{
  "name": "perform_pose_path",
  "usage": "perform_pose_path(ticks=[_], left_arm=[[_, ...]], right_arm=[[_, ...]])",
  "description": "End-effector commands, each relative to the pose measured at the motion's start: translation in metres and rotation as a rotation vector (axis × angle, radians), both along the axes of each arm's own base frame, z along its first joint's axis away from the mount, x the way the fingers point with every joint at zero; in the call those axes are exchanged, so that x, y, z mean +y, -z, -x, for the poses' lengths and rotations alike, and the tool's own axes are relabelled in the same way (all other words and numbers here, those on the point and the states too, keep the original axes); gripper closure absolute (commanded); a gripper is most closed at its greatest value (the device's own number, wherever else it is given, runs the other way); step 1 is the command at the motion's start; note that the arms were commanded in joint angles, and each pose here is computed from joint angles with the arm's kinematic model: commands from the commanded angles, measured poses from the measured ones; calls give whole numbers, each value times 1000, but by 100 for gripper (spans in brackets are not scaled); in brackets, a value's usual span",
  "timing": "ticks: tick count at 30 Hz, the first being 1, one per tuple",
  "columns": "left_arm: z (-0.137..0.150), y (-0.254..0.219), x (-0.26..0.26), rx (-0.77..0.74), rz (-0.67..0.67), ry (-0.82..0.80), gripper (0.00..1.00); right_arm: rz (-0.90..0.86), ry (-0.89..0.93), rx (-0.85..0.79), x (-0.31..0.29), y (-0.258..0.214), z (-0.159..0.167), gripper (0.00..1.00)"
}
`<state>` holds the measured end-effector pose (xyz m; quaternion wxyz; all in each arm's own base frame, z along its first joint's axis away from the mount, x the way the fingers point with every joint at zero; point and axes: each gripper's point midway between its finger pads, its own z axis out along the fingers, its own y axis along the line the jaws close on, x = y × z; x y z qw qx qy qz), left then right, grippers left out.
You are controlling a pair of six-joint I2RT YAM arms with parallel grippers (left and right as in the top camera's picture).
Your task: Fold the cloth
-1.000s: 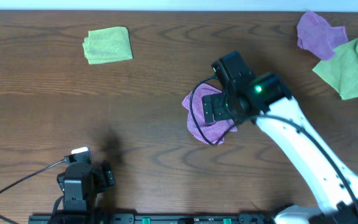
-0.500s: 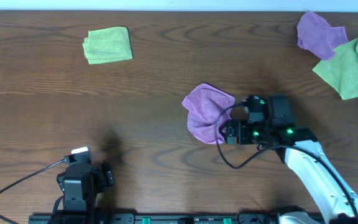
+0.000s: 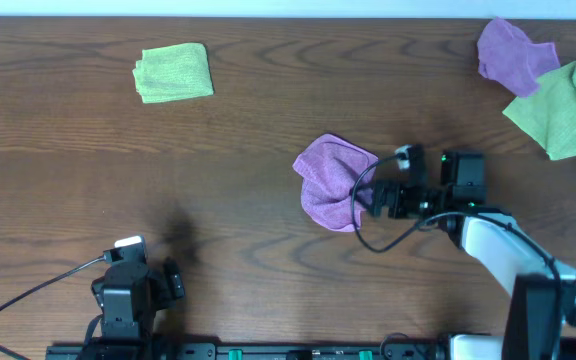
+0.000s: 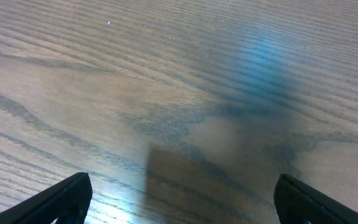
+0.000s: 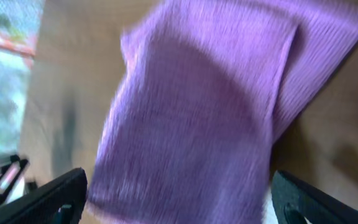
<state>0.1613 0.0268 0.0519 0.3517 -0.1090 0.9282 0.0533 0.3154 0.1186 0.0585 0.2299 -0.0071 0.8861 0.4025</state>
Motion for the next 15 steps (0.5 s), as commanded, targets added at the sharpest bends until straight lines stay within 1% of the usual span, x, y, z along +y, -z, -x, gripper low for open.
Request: perform_pose_path(ticks=[1, 4, 6, 10, 12, 13, 15], left_arm=[[13, 12, 4, 71, -32, 4, 5], [13, 12, 4, 71, -32, 4, 5], [13, 12, 4, 71, -32, 4, 5], [13, 12, 4, 71, -31, 4, 5], [13, 12, 4, 71, -32, 4, 5], [13, 12, 4, 71, -32, 4, 5], [13, 12, 4, 71, -32, 4, 5]], right_arm=[[-109, 53, 8, -5, -11, -13, 5], [-131, 72, -33, -9, -20, -31, 4], [-137, 64, -28, -7, -19, -37, 4], [-143, 54, 11, -5, -5, -45, 9], [-144, 56, 39, -5, 6, -52, 10], [-156, 46, 47, -4, 8, -56, 13], [-191, 14, 46, 2, 5, -62, 14]])
